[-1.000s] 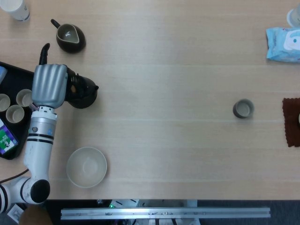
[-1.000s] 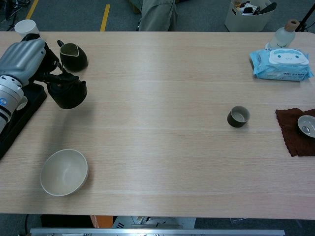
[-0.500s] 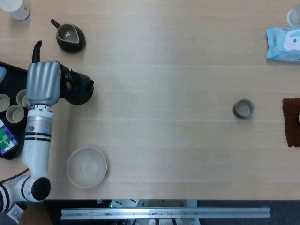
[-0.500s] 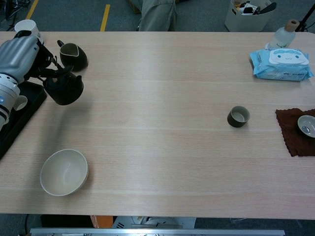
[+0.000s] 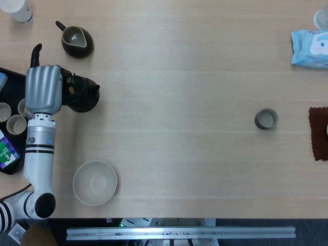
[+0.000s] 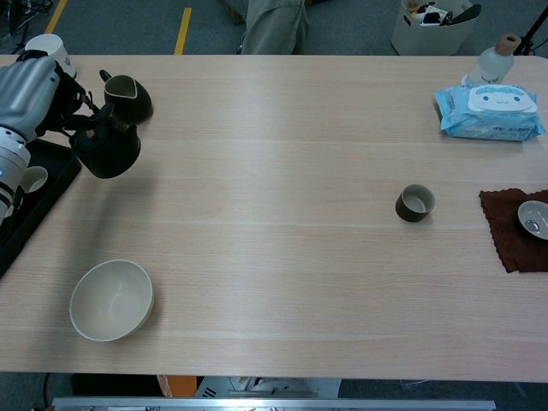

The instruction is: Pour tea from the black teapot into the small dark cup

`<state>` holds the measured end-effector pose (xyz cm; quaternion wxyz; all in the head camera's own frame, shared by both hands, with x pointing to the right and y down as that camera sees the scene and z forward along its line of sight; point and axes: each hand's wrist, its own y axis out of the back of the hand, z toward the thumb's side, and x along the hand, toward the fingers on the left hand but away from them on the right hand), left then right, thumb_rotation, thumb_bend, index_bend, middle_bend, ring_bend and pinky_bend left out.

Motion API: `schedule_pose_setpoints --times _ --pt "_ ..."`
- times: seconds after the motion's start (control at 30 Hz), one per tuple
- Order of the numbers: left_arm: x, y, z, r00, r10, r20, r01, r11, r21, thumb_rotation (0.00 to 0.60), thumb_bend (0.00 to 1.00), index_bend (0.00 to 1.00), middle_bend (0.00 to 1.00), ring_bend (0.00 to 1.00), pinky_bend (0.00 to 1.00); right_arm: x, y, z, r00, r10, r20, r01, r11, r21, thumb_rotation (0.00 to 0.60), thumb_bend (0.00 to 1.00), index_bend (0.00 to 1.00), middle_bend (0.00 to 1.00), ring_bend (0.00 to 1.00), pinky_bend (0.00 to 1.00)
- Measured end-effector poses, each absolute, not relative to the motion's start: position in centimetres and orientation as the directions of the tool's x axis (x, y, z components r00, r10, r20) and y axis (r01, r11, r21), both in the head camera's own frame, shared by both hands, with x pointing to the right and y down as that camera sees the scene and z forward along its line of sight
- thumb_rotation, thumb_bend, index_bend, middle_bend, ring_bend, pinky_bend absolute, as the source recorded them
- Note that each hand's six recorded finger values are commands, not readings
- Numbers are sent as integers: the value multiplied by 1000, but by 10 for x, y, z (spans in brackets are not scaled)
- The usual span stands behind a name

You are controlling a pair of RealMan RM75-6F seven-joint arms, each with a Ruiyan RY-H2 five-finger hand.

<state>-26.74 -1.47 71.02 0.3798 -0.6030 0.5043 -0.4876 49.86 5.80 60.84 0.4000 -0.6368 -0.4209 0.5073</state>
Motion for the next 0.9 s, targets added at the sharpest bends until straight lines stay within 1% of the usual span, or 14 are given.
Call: schedule_pose_setpoints --times 0.17,0.33,0.4,0.47,0.63,0.9 --pt "-266 -13 707 38 -981 192 -232 -196 -953 383 314 1000 1000 876 86 497 57 608 136 941 -310 128 -327 -936 600 66 337 325 249 266" --pt "-263 -11 703 62 -982 179 -230 -188 -955 424 314 1000 1000 875 86 495 57 608 141 939 -312 126 -330 -936 600 67 337 325 249 266" --pt "-262 -10 701 73 -983 170 -230 -183 -956 470 314 1000 1000 875 86 494 57 608 142 939 -313 124 -331 -936 600 67 337 325 249 266" --pt "-261 -8 699 85 -984 159 -229 -175 -958 498 314 1000 1000 875 86 493 56 608 145 939 -312 121 -330 -936 600 66 337 325 250 266" --pt "-257 -4 693 104 -986 129 -236 -150 -960 524 314 1000 1000 875 86 487 53 606 163 939 -304 114 -324 -939 600 66 337 325 249 266" --pt "-255 0 693 115 -986 123 -251 -148 -957 525 315 1000 1000 874 86 482 52 607 174 933 -314 104 -334 -937 600 66 337 325 249 266"
